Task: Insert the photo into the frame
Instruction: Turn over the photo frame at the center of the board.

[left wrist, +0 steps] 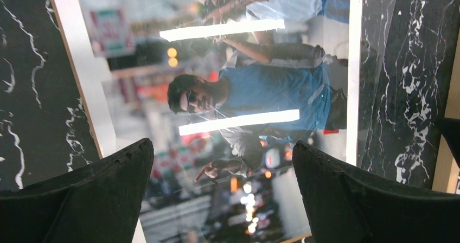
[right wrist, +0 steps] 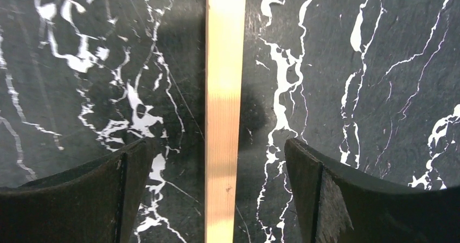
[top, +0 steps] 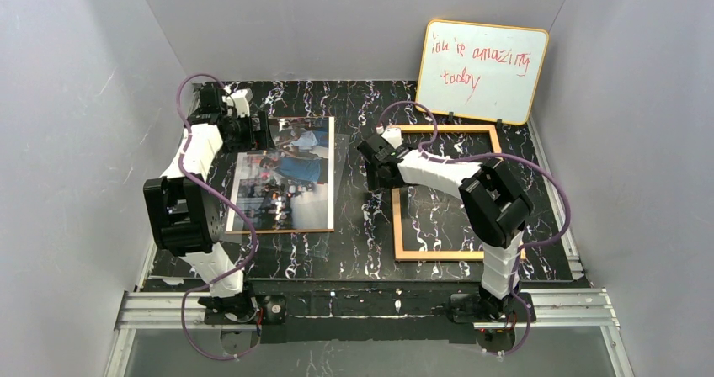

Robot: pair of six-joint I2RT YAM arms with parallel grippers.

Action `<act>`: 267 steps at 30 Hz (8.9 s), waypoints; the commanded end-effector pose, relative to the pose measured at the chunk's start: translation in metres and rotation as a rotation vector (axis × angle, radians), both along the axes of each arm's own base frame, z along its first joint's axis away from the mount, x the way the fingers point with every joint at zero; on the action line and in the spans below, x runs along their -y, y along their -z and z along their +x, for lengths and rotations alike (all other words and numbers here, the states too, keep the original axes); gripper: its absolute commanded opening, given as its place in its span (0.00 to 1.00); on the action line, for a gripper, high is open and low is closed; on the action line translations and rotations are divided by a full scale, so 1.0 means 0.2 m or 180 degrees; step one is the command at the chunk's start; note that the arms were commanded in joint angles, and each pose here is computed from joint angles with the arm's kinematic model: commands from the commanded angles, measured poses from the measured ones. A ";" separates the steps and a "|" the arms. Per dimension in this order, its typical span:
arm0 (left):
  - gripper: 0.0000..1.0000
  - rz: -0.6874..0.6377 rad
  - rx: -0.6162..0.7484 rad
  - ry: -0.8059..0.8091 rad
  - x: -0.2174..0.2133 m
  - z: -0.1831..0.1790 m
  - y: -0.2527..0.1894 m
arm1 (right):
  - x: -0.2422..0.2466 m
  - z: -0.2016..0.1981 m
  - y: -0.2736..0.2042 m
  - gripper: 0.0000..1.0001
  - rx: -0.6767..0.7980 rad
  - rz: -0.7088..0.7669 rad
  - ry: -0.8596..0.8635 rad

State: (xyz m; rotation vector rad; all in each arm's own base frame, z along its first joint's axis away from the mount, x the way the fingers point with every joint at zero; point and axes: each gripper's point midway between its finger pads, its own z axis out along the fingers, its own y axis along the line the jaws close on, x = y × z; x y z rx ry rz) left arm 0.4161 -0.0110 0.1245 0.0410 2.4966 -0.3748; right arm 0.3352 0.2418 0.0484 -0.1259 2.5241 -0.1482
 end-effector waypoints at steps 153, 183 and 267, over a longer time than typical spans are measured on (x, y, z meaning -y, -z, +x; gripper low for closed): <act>0.98 0.0362 0.0145 0.1326 1.23 -0.07 -0.19 | 0.55 -0.21 -1.21 0.48 0.0031 0.0908 0.0221; 0.98 0.1216 -0.0102 0.1170 0.66 -0.02 0.04 | 0.59 -0.31 -0.58 0.29 -0.0422 0.0744 0.0306; 0.98 0.1970 -0.0064 0.1797 0.85 -0.15 0.31 | 1.03 -0.13 0.05 0.64 -0.0721 -0.0248 0.1591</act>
